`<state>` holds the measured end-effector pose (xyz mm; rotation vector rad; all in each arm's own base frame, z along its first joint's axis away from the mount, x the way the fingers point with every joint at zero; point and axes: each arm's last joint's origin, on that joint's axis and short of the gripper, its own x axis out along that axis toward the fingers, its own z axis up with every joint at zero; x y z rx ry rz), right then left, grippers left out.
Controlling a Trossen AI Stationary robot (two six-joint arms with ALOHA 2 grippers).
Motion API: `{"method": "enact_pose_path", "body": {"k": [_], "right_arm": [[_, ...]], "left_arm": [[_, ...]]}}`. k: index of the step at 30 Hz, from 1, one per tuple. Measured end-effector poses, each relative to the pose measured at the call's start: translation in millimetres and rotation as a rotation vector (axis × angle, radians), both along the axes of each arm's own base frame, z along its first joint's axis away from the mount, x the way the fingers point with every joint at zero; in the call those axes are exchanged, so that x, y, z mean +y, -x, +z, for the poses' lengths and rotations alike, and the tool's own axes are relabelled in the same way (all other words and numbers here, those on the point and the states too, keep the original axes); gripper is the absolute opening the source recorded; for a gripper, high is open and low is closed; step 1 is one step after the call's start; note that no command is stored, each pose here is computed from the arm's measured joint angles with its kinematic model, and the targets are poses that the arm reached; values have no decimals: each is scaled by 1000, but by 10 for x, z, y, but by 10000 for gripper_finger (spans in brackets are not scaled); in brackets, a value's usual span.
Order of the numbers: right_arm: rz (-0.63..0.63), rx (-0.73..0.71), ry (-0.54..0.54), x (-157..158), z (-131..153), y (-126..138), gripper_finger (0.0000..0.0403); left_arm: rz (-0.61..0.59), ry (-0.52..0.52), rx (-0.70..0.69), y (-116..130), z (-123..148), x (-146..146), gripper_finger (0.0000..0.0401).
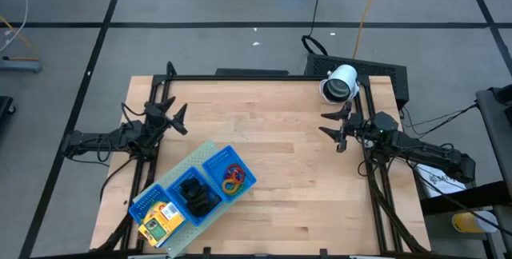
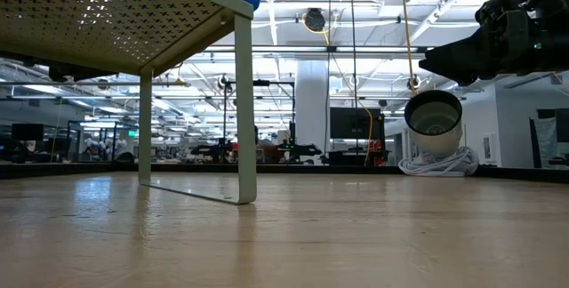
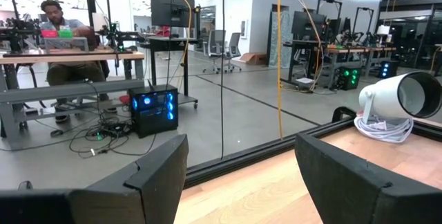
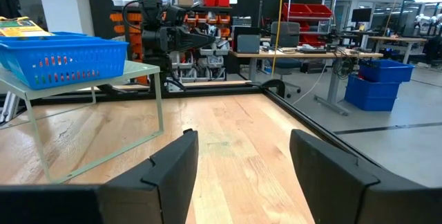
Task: Pick & Place Office Desk Supplies
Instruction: Return to Home Position
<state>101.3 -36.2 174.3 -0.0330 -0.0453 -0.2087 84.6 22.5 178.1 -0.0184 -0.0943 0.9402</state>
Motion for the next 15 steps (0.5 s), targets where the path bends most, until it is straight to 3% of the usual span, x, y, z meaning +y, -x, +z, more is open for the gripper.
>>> {"method": "enact_pose_path", "body": {"k": [15], "right_arm": [[0,0,0,0,0,0,220]], "left_arm": [[0,-1,1,0,0,0,273]]}}
